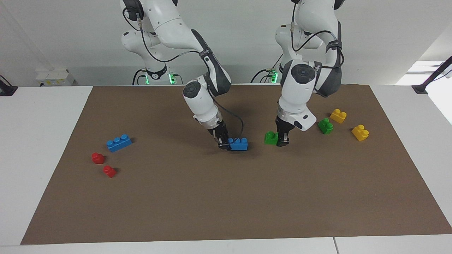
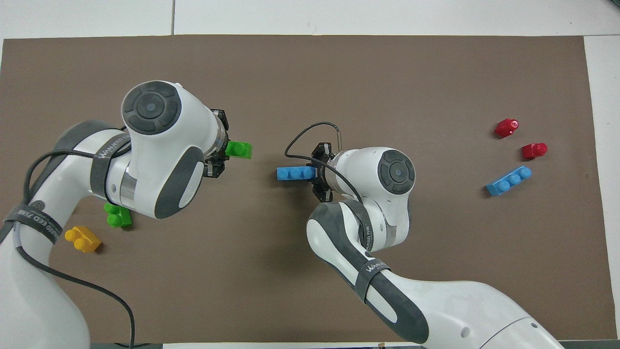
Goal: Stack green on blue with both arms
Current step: 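Lift the green block with the left gripper while the right carries blue centerward, then move the green block over the blue block held by the right gripper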
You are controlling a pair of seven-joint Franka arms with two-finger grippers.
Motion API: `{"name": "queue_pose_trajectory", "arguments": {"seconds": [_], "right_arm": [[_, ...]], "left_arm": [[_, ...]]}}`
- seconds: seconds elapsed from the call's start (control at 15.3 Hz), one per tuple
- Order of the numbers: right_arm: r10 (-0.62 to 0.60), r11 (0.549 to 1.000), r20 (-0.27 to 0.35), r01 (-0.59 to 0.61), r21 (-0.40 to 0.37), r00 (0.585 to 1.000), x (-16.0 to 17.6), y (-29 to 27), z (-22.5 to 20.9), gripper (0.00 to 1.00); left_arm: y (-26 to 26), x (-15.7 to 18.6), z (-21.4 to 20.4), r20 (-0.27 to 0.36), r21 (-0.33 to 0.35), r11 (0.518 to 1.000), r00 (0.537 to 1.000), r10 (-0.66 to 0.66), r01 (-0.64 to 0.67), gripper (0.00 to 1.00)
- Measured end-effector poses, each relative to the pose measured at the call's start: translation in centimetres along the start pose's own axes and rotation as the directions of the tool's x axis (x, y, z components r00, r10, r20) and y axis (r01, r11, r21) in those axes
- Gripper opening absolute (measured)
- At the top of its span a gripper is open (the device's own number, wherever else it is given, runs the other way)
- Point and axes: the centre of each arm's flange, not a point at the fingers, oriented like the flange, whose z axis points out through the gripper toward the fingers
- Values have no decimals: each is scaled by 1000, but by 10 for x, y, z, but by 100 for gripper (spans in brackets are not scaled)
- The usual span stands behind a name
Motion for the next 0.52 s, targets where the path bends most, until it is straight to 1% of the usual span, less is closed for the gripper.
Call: {"name": "queue_pose_trajectory", "arguments": {"seconds": [0.13,0.33,0.52], "right_arm": [[-16,1000,-2,16,-4,1000,1,1,1,35],[-31,999,-1,31,-8,1000,3,3,3,35],[-40,999,18,41,-16,999,7,6,6,35]], "left_arm": [[-9,-26,1,0,2,1000,1000,-10,10,35],[-24,-55,4,-14,2,1000,1000,-27,27,35],[-39,-74,12,-23,-30,998,998,-51,50,35]]}}
